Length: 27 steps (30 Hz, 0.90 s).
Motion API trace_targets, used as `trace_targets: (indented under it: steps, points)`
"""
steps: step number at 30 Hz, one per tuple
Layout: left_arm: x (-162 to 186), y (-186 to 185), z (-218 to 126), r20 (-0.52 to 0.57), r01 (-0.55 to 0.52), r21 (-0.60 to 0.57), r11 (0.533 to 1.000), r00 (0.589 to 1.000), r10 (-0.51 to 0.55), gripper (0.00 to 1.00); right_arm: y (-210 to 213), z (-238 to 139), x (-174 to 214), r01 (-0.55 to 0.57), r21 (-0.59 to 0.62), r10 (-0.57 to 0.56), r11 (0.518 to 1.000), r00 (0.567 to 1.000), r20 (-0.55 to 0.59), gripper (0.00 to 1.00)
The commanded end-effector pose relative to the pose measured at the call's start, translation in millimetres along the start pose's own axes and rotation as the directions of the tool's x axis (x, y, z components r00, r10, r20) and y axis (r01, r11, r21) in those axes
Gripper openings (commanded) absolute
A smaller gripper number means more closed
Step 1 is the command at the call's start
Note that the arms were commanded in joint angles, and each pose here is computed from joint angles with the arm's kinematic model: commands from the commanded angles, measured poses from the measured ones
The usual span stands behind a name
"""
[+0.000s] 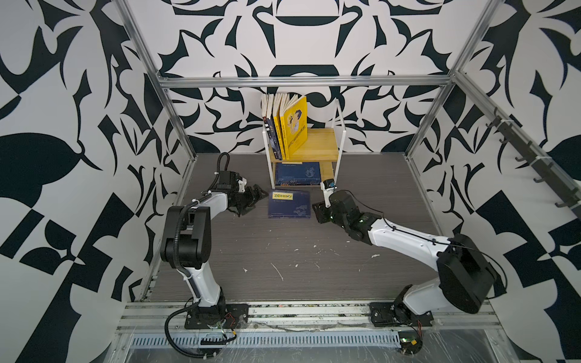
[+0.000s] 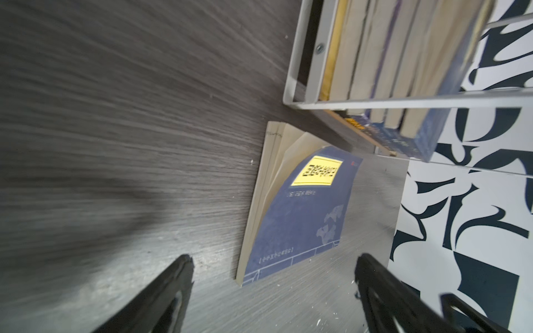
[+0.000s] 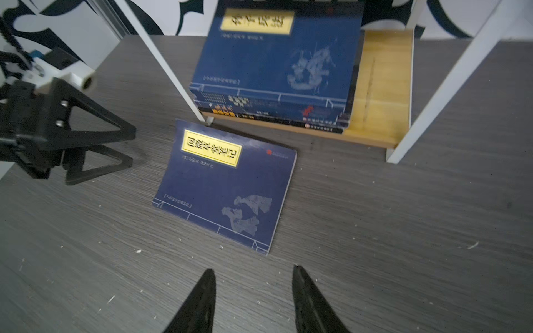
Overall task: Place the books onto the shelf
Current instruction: 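Lower both grippers to the blue book's edges on the table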
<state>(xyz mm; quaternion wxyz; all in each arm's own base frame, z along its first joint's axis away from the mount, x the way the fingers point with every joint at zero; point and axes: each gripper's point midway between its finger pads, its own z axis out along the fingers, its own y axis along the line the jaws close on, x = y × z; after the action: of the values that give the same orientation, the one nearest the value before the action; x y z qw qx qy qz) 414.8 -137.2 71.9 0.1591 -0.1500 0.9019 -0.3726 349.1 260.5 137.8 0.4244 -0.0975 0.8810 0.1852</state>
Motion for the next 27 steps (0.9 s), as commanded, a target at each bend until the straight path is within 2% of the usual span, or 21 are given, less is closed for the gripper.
trace_targets:
  steps: [1,9,10,16,27]
  points:
    - [6,1,16,-0.040,0.025,0.012,1.000,0.999,-0.025,0.90,4,15,-9,-0.074,-0.016,0.075,0.997,0.995,0.066,0.46]
    - [14,13,36,-0.098,0.098,-0.003,0.995,0.990,-0.098,0.86,2,56,10,-0.146,-0.006,0.146,0.989,0.989,0.038,0.46]
    - [15,13,38,-0.106,0.103,-0.001,0.995,0.989,-0.102,0.82,1,60,11,-0.153,-0.003,0.153,0.988,0.988,0.032,0.46]
    - [18,13,48,-0.144,0.135,0.005,0.991,0.981,-0.132,0.77,-5,81,18,-0.191,0.002,0.191,0.982,0.981,0.024,0.46]
    - [33,-21,40,-0.162,0.103,0.056,0.993,0.982,-0.093,0.68,14,97,33,-0.196,-0.097,0.192,0.976,0.980,-0.045,0.45]
